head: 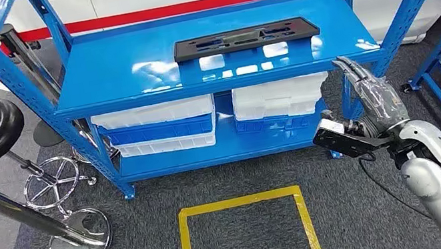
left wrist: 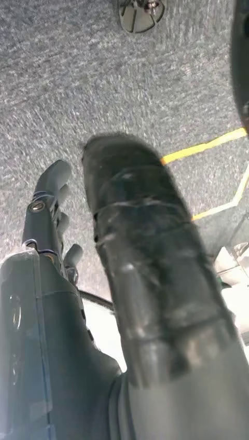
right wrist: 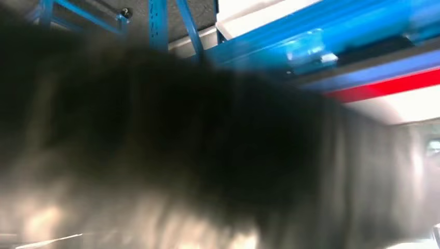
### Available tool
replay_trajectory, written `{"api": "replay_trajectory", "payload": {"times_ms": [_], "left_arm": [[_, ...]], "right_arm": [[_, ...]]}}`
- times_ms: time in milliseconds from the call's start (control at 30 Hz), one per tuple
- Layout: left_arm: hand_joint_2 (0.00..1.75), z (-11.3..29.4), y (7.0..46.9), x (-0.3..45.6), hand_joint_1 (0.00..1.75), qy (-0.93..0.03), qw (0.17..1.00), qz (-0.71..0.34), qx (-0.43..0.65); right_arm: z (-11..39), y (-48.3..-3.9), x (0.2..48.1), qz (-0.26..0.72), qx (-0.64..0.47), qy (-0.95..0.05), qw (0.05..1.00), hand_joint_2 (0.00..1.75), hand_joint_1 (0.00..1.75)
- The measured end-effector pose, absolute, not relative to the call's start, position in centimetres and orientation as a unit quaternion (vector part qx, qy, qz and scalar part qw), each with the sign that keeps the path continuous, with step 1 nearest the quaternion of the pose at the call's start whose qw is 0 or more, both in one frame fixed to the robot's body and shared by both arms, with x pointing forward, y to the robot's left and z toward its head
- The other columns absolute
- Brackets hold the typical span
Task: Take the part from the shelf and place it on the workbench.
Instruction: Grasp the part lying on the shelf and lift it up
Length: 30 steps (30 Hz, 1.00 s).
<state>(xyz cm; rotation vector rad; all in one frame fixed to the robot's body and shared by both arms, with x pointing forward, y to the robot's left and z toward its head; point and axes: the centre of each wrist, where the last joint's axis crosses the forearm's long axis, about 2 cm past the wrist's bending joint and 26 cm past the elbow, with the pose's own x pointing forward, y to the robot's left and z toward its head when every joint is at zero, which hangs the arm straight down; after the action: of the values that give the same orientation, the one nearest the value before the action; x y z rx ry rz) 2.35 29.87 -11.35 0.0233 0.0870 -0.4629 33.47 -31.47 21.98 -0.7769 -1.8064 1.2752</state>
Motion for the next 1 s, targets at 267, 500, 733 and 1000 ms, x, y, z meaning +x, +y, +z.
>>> {"api": "replay_trajectory", "payload": {"times_ms": [267, 500, 733, 1000], "left_arm": [[0.0, -11.3, 29.8, 2.4, 0.0, 0.04, 0.975, -0.218, 0.01], [0.0, -11.4, 29.9, 1.8, 0.0, 0.044, 0.978, -0.205, 0.008], [0.0, -11.4, 29.6, 2.0, 0.0, 0.037, 0.979, -0.2, 0.009], [0.0, -11.4, 28.7, 2.1, 0.0, 0.024, 0.982, -0.187, -0.005]], "right_arm": [[21.7, -28.5, 34.3, 0.514, -0.296, -0.707, 0.385, 1.75, 0.0], [21.3, -26.5, 34.7, 0.513, -0.287, -0.717, 0.376, 1.75, 0.0], [20.8, -24.6, 34.9, 0.527, -0.299, -0.713, 0.354, 1.75, 0.0], [19.9, -23.5, 35.1, 0.529, -0.301, -0.711, 0.353, 1.75, 0.0]]}}
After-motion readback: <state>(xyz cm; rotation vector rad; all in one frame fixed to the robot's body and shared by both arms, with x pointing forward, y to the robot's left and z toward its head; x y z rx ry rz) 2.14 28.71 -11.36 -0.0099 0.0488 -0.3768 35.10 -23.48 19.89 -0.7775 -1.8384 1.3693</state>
